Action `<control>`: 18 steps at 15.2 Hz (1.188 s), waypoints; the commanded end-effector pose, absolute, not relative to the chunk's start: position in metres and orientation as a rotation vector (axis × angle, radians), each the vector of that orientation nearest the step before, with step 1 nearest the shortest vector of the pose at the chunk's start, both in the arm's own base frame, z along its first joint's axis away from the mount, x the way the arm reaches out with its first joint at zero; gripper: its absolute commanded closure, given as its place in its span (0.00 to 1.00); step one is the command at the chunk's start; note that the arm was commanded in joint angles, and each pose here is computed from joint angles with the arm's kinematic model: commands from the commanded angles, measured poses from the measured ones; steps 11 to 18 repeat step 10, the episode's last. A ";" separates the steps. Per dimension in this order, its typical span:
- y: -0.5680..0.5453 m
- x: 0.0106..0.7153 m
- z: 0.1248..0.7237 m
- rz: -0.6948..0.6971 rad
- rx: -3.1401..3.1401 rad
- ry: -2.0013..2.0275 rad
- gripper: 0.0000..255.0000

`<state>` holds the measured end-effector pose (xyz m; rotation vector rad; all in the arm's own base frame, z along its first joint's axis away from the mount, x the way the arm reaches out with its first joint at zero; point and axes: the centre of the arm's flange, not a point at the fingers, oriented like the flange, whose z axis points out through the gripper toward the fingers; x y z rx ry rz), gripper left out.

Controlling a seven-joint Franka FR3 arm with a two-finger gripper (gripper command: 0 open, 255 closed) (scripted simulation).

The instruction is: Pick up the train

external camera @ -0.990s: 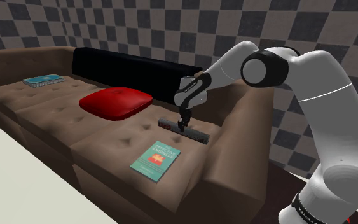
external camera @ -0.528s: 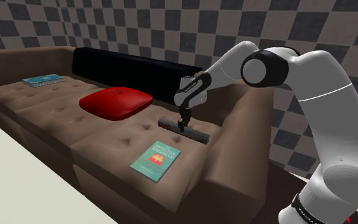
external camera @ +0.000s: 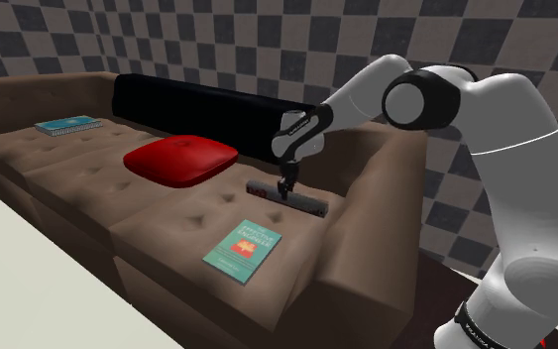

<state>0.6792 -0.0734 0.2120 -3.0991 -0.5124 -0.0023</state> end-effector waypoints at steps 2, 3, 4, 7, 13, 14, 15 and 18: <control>-0.074 0.680 0.229 -0.003 -3.099 -0.512 1.00; -0.074 0.680 0.234 -0.003 -3.099 -0.512 1.00; -0.074 0.680 0.240 -0.003 -3.099 -0.512 1.00; -0.074 0.680 0.256 -0.003 -3.099 -0.512 1.00; -0.074 0.680 0.262 -0.003 -3.099 -0.512 1.00; -0.074 0.680 0.262 -0.003 -3.099 -0.512 1.00; -0.074 0.680 0.262 -0.003 -3.099 -0.512 1.00; -0.074 0.680 0.262 -0.003 -3.099 -0.512 1.00</control>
